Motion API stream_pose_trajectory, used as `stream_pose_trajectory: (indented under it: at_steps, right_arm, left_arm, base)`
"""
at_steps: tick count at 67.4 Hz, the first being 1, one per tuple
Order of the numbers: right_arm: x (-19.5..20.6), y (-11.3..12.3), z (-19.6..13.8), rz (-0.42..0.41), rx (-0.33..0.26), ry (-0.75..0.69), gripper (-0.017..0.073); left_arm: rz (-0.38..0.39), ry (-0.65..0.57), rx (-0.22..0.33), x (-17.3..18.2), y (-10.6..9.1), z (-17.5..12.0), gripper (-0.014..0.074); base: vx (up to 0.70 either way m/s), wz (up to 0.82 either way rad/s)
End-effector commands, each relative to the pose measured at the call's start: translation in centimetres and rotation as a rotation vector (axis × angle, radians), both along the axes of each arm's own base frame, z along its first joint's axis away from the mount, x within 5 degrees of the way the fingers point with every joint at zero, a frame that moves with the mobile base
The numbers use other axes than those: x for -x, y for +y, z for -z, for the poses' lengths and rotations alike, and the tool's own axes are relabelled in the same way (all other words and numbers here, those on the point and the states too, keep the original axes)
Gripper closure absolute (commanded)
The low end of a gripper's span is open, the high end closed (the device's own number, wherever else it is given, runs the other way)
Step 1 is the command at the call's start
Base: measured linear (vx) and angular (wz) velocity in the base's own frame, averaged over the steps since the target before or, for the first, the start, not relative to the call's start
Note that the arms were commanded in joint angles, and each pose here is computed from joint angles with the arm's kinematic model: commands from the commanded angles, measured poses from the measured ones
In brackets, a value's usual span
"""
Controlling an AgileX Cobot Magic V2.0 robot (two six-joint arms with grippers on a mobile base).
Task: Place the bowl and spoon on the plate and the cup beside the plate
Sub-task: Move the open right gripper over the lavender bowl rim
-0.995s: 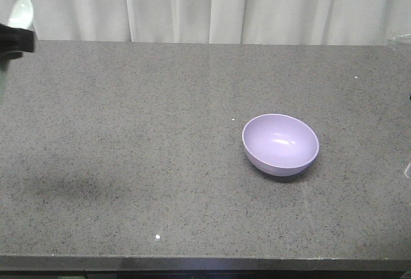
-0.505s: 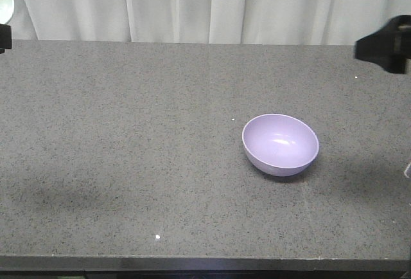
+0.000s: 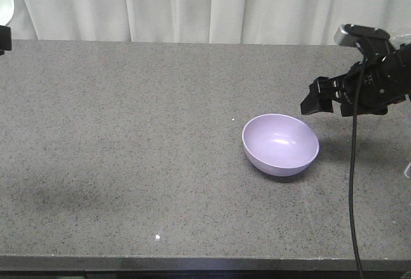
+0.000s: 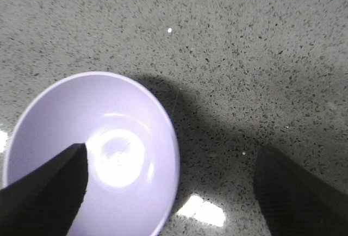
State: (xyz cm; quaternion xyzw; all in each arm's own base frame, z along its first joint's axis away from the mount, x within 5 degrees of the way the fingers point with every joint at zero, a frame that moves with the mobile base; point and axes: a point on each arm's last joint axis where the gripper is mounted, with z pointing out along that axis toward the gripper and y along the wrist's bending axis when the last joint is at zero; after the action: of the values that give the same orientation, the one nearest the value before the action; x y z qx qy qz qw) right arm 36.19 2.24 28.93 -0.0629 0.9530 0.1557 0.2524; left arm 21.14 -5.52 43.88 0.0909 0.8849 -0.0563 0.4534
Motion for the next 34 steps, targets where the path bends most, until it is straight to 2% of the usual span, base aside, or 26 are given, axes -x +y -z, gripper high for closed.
stream_pose_trajectory:
  at_steps: [1, 19, 25, 34]
  right_arm:
    - [-0.7, 0.2, -1.3, 0.009, -0.017, -0.080, -0.0033]
    - [-2.0, 0.7, 1.9, -0.033, -0.057, 0.006, -0.0033]
    - [-2.1, 1.4, 2.6, -0.061, -0.056, 0.030, -0.0033]
    - [-2.1, 2.6, 3.1, -0.096, -0.024, 0.044, -0.0009]
  left_arm:
    - [0.003, -0.095, 0.037, 0.5, 0.0, -1.7, 0.0601]
    - [0.003, -0.095, 0.037, 0.5, 0.0, -1.7, 0.0601]
    - [0.003, -0.095, 0.037, 0.5, 0.0, -1.7, 0.0601]
    - [0.003, -0.095, 0.037, 0.5, 0.0, -1.7, 0.0601]
  base:
    - [0.00, 0.00]
    - [0.00, 0.00]
    - [0.00, 0.00]
    - [0.00, 0.00]
